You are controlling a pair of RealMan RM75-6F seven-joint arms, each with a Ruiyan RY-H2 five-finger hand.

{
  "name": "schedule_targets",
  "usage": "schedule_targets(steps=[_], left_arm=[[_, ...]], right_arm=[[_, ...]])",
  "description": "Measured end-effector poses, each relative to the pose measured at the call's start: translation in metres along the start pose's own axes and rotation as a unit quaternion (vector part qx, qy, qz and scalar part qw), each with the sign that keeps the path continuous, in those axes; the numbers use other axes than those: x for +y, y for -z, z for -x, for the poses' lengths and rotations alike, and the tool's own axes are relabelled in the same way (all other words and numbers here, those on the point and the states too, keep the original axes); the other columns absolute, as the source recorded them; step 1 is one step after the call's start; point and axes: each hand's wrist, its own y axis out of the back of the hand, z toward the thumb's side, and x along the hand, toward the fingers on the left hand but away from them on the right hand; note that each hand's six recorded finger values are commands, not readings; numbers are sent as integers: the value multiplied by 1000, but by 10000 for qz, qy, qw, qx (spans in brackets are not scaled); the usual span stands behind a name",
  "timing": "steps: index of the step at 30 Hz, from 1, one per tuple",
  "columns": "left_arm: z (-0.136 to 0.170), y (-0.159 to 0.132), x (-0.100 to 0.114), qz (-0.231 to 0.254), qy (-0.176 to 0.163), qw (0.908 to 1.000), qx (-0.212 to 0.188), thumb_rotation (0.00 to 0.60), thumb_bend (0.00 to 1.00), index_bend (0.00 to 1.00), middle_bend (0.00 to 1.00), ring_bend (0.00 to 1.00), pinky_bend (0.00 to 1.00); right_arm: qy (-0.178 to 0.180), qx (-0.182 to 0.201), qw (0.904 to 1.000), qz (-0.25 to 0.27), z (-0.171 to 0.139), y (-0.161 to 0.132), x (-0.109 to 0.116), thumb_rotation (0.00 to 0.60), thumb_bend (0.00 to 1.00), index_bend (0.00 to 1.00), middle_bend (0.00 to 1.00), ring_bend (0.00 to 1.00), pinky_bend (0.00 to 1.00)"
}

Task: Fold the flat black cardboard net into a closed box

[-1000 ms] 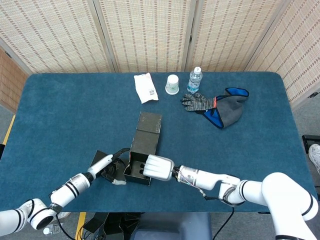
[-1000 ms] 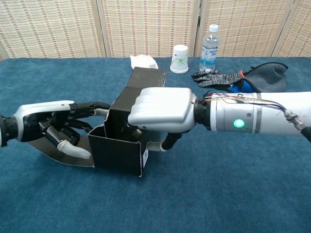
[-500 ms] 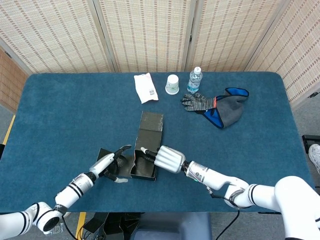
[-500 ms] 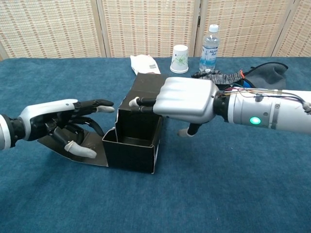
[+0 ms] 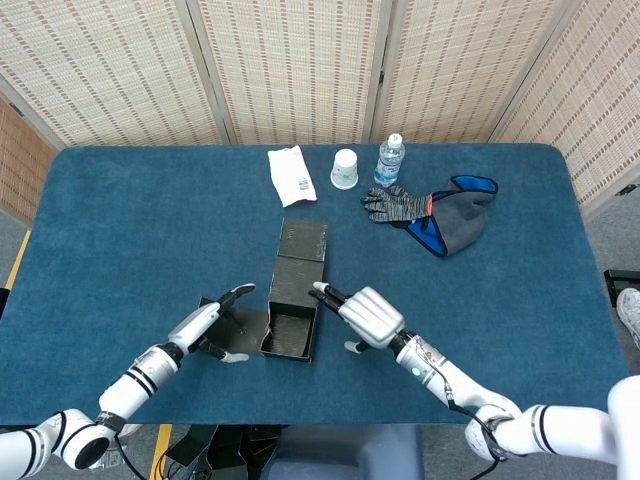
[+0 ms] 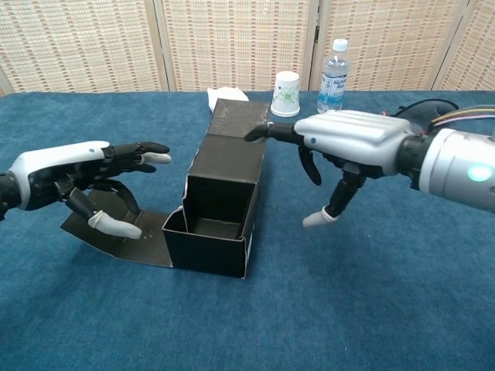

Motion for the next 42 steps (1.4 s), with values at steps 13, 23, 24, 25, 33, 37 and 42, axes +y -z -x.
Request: schedule_targets(steps=[13,23,24,25,33,37,42], left_arm=[[11,-2,11,68,-270,9996,21,600,113,0,0,0,321],[16,-2,16,172,-436,9989,-40,600,113,0,0,0,321],[16,-2,17,195,-471,9987,-59,600,113,0,0,0,320],[17,-3,18,215,-501,9985,-74,600,113,0,0,0,320],[22,0,27,344,-698,9969,-128,600,113,0,0,0,321],[25,1,31,383,-757,9963,-152,600,113,0,0,0,320],[27,2,34,443,-807,9956,-175,600,113,0,0,0,320]], right_arm=[[-633,-1189,9167,3761,-40,8,-40,600,0,0,3,586,910],[-801,-1273,8901,4303,-23,-4,-68,600,0,0,2,586,910],[-802,-1269,8906,4294,-21,-5,-71,600,0,0,2,586,910],[-795,-1265,8916,4274,-17,-5,-73,600,0,0,2,586,910],[-689,-1245,8963,4199,1,-9,-85,600,0,0,0,586,910],[-560,-1231,8995,4155,14,-9,-89,600,0,0,0,586,910],[-513,-1184,9015,4132,25,-12,-91,600,0,0,0,586,910]])
